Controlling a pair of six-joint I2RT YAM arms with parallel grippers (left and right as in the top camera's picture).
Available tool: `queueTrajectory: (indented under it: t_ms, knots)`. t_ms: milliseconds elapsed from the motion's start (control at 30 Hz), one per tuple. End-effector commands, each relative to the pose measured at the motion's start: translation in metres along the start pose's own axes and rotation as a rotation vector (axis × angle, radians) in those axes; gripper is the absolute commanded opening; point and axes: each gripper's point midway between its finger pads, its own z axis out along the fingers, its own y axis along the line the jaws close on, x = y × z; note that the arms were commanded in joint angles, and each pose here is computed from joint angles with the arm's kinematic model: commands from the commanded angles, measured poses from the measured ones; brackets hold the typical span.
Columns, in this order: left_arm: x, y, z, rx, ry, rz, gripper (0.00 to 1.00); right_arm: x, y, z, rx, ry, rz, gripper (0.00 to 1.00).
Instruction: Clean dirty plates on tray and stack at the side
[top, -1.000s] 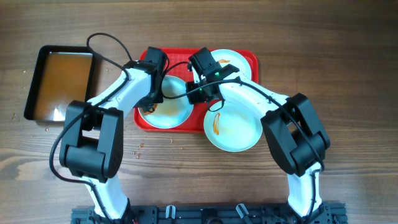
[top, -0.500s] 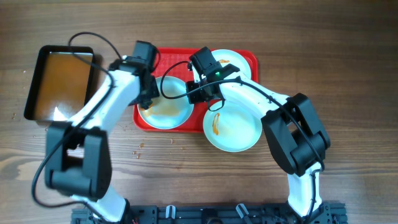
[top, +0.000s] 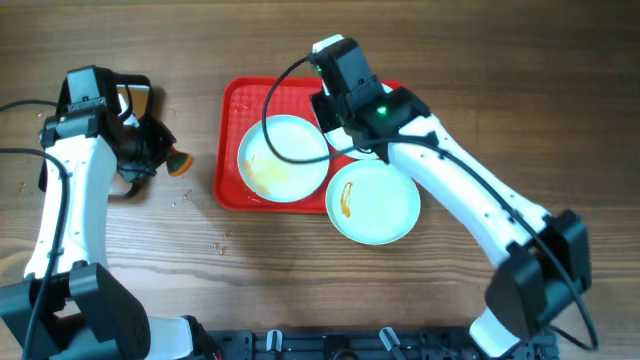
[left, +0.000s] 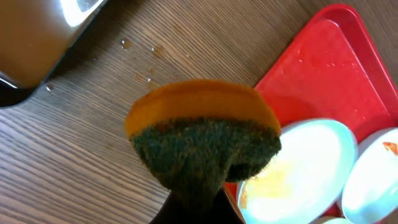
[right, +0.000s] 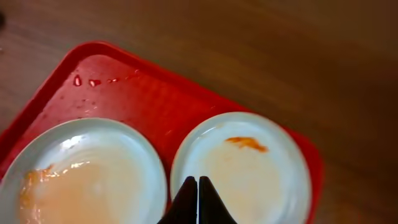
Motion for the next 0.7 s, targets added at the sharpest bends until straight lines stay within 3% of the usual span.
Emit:
queueTrajectory:
  t_ms: [0,133,167,400,667]
  knots:
    - [0.003,-0.005,-0.003,0.032,0.009,0.025,0.04,-0.016,0.000,-0.029,0.158,-0.066,-0.131,0.04]
    - [0.006,-0.004,-0.003,0.027,0.018,0.023,0.04,0.039,0.056,-0.003,-0.148,0.172,0.161,0.43]
    - [0.006,-0.004,-0.003,0.026,0.019,0.023,0.04,0.052,0.063,0.008,-0.181,0.231,0.192,0.47]
    - [0.008,-0.003,-0.003,0.022,0.027,0.021,0.04,0.131,0.072,0.077,-0.122,0.484,0.195,0.50]
    - [0.008,-0.003,-0.003,0.022,0.027,0.021,0.04,0.133,0.067,0.093,-0.079,0.463,0.208,0.50]
